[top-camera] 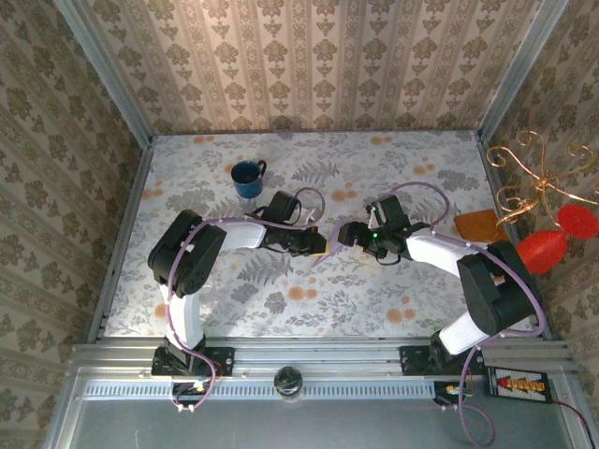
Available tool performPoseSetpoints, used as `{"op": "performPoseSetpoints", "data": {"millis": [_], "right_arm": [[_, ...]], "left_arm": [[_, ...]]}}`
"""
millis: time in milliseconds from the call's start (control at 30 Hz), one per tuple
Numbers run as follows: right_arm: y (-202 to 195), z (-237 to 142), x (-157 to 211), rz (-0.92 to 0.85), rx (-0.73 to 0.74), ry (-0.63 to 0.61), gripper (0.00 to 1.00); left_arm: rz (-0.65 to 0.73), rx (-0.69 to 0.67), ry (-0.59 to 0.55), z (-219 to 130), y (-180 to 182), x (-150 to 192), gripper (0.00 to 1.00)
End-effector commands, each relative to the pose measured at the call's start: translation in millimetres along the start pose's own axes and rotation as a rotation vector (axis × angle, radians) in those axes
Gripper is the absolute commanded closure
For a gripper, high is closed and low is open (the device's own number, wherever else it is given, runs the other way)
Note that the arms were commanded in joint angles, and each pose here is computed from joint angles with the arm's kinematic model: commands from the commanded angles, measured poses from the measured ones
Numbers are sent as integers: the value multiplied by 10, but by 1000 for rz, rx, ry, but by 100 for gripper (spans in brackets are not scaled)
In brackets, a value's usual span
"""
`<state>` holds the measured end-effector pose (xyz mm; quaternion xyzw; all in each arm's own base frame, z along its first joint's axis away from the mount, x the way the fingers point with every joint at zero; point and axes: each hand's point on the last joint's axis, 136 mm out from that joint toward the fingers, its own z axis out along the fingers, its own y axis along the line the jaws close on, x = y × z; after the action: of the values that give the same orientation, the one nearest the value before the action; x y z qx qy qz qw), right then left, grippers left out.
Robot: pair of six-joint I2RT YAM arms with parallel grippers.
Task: Fold a paper plane with a square sheet of paper (pick it up from the middle)
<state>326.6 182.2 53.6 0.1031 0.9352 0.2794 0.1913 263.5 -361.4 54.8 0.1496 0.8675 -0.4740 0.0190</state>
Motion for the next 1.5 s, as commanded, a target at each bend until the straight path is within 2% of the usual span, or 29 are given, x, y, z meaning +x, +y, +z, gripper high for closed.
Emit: {"op": "performPoseSetpoints", "data": {"millis": [0,500,933,1133,1467], "right_arm": [[-60,35,-18,13,53,10,21],[-6,230,-36,24,67,77,21],[-210,456,134,15,189,173,24],[-310,528,206,-4,264,210,26],[-356,585,237,-2,297,222,26]], "left_arm": [[-65,30,-3,13,42,-17,98],[-144,88,-28,35,48,4,98],[-149,60,-25,72,185,76,91],[-141,45,-28,62,205,85,84],[-85,-20,-42,-85,154,117,63]]}}
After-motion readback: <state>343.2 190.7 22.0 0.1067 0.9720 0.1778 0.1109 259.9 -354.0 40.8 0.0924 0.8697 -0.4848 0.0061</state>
